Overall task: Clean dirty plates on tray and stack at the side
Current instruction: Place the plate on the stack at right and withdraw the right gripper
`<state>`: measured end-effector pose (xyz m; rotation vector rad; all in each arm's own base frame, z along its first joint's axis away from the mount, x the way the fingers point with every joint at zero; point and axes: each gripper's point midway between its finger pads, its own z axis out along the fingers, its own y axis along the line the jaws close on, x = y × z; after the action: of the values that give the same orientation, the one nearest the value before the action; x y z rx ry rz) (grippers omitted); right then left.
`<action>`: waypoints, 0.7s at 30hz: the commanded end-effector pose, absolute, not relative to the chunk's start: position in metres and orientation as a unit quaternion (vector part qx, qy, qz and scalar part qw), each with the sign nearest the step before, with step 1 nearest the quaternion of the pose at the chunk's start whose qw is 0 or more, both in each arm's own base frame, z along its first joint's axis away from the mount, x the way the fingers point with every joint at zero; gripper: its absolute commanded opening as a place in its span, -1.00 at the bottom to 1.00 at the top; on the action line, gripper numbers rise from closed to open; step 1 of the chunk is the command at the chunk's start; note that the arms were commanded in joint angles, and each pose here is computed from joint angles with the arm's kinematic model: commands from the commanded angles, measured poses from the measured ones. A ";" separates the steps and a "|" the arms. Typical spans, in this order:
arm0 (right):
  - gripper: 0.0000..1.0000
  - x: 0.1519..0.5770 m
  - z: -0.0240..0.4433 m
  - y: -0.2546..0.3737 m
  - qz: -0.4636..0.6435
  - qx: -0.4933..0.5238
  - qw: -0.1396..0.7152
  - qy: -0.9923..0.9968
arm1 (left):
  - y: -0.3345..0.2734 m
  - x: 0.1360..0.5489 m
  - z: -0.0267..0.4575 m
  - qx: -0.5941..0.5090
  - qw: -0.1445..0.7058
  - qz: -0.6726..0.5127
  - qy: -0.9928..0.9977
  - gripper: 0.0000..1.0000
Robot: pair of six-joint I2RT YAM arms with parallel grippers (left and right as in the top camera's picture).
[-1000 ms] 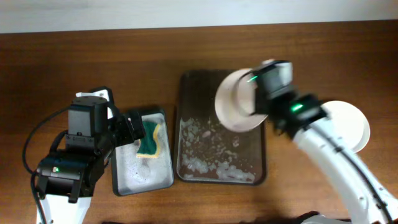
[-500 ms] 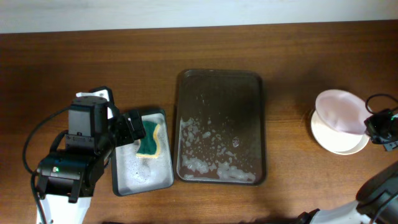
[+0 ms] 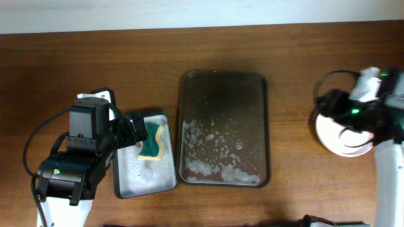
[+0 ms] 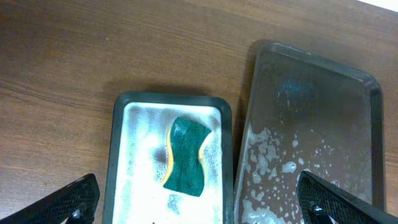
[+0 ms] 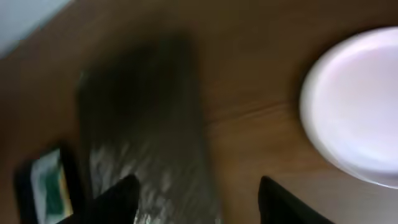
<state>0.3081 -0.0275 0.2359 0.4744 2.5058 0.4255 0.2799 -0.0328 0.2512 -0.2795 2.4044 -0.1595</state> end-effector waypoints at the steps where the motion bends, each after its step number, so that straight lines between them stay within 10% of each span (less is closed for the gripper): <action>1: 0.28 0.306 0.230 0.054 0.187 0.013 0.244 0.952 | -0.029 0.281 0.259 -0.112 0.362 -0.057 0.924 0.99; 8: -0.23 0.289 0.147 0.105 0.113 -0.034 0.074 0.990 | -0.029 0.281 0.258 -0.112 0.361 -0.057 0.924 0.99; 21: -0.42 0.294 0.024 0.063 0.091 0.001 -0.096 0.991 | -0.029 0.281 0.259 -0.112 0.362 -0.057 0.924 0.99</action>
<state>0.2997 0.0482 0.0282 0.0624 3.3133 0.1503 0.2799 -0.0328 0.2512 -0.2795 2.4044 -0.1595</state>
